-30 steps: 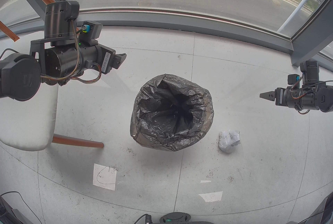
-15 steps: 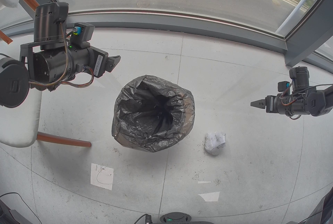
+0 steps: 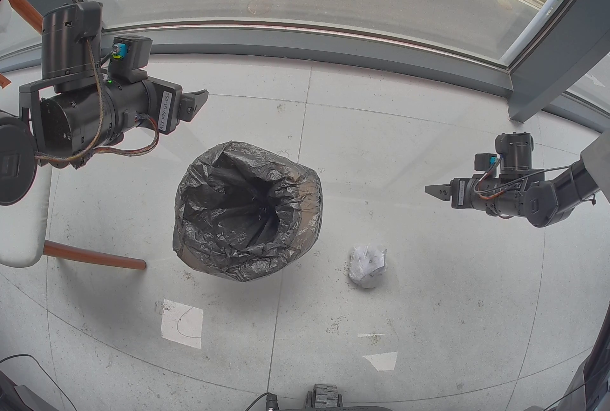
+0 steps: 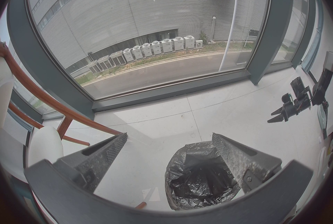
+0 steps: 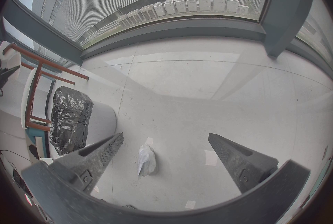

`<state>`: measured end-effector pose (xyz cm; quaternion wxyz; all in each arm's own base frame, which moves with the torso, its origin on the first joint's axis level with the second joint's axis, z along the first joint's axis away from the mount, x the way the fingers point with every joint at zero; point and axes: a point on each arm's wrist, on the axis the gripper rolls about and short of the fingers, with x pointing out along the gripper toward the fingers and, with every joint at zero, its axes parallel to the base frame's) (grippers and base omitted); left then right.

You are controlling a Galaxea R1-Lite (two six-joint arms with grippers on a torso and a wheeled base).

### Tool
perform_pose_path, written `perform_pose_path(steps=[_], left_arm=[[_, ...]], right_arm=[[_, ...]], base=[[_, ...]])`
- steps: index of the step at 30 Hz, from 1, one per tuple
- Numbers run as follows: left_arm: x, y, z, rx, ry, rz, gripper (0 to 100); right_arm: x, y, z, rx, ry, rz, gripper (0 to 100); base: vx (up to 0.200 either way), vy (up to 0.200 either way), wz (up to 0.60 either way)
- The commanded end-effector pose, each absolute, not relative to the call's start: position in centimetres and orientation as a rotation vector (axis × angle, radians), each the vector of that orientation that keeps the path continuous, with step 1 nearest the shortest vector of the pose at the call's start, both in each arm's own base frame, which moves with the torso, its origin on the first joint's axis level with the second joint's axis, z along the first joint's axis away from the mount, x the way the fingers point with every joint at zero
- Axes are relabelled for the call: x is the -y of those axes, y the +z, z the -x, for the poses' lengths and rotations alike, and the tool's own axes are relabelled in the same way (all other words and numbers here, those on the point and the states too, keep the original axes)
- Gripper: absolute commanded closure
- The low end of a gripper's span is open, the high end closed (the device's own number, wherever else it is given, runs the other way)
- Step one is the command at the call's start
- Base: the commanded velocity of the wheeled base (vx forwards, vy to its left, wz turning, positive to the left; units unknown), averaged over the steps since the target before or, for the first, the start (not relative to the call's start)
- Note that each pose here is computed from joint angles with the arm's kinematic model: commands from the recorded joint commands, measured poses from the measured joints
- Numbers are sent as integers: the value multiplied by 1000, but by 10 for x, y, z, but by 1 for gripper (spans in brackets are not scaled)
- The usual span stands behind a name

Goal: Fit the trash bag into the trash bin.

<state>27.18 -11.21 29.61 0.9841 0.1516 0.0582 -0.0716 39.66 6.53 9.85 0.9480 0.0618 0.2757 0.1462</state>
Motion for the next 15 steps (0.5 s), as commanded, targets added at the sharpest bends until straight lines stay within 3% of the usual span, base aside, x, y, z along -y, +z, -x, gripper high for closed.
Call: perform_pose_path(steps=[1,14,15], left_arm=[[111,297,-271,-116,-142,-304,0],[108,297,-267,-110,-135,-345,0],[108,297,-267,-108,-135,-352,0]], right_arm=[[-79,79,-407,-595,323,-118,0],[-96,49,-449,-579,324,-103,0],[-99,49,-451,-571,326,-101,0]], base=[[-200,0,0],[-200,0,0],[0,0,0]])
